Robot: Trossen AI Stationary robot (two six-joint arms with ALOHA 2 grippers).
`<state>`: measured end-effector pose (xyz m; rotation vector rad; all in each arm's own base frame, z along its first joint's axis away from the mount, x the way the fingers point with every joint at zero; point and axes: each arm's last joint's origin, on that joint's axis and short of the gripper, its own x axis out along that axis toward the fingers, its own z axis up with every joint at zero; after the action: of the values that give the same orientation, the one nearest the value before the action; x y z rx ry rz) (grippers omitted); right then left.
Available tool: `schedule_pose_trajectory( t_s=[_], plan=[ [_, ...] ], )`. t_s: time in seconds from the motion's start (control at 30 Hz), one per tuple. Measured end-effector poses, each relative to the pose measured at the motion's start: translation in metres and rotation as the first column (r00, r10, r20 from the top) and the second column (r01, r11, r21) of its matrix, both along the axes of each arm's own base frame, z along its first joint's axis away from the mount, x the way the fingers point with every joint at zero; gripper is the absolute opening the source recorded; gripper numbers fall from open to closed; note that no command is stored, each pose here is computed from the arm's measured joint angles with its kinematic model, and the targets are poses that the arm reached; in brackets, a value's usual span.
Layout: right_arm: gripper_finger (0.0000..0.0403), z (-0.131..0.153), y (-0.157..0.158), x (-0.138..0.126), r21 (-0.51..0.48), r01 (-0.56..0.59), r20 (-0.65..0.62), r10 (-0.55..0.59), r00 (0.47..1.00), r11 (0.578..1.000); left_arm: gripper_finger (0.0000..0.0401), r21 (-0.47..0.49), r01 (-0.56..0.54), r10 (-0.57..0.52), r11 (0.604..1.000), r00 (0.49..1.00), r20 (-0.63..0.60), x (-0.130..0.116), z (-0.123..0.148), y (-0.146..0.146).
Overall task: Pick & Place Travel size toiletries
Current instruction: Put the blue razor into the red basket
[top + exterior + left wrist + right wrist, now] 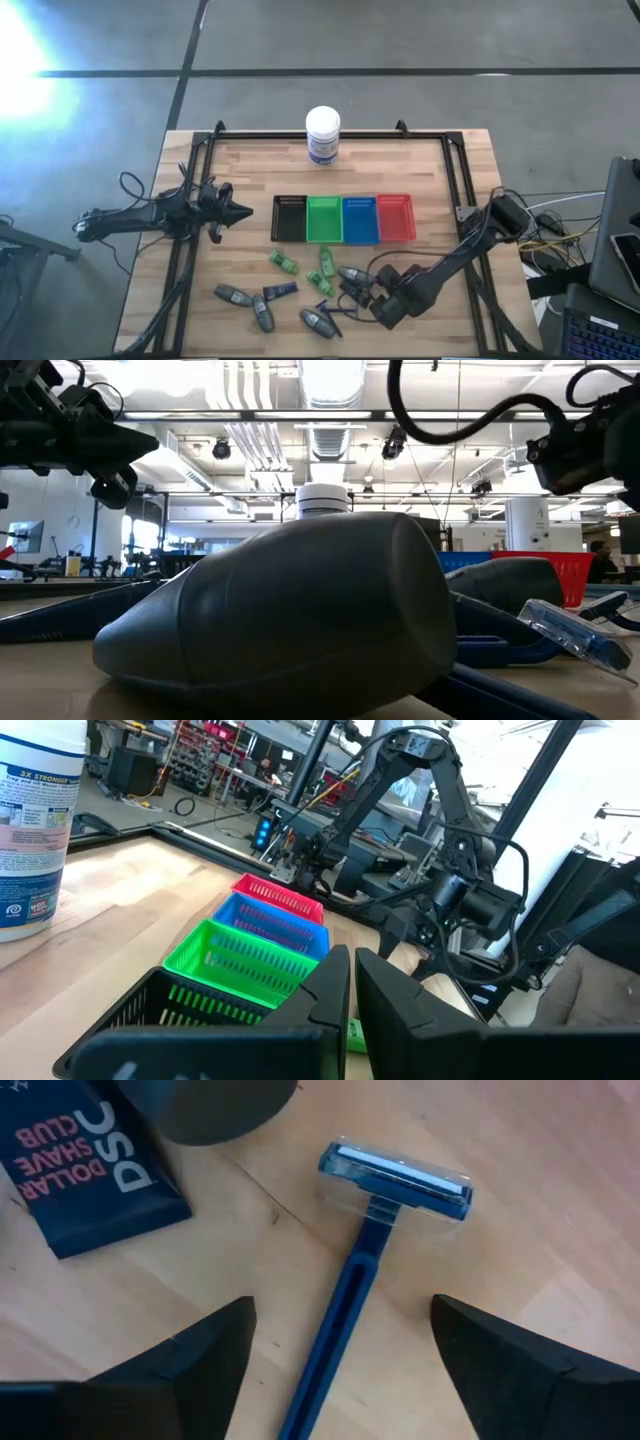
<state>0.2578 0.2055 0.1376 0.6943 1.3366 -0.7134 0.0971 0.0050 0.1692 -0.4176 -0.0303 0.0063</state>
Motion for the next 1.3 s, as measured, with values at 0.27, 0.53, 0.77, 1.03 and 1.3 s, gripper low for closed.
schedule_pose_trajectory(
  t_s=[0.27, 0.53, 0.77, 1.03, 1.3],
  plan=[
    [0.023, -0.0003, -0.0002, 0.0006, -0.012, 0.034, 0.026, -0.034, 0.999, 0.999, 0.0026, 0.0, 0.001, -0.001, 1.0, 1.0, 0.0, 0.0, -0.0001, 0.0],
    [0.0198, -0.0006, -0.0007, -0.0001, -0.015, 0.05, 0.021, -0.05, 0.999, 0.999, 0.0026, 0.0, 0.001, -0.001, 1.0, 1.0, 0.0, 0.0, -0.0001, 0.0],
    [0.0165, -0.0014, 0.001, -0.0014, -0.021, 0.041, 0.021, -0.041, 0.999, 0.999, 0.0026, 0.0, 0.0, 0.0, 1.0, 1.0, 0.0, 0.0, 0.0, 0.0],
    [0.0088, -0.0018, 0.0022, -0.002, -0.04, -0.002, 0.036, 0.003, 0.999, 0.999, 0.0026, 0.0, 0.001, -0.001, 1.0, 1.0, 0.0, 0.0, 0.0, 0.0],
    [0.0019, 0.0025, 0.0014, -0.0054, -0.069, -0.077, 0.036, 0.08, 0.996, 0.995, 0.0026, 0.0, 0.0, 0.0, 1.0, 1.0, 0.0, 0.0, -0.0001, 0.0]
  ],
)
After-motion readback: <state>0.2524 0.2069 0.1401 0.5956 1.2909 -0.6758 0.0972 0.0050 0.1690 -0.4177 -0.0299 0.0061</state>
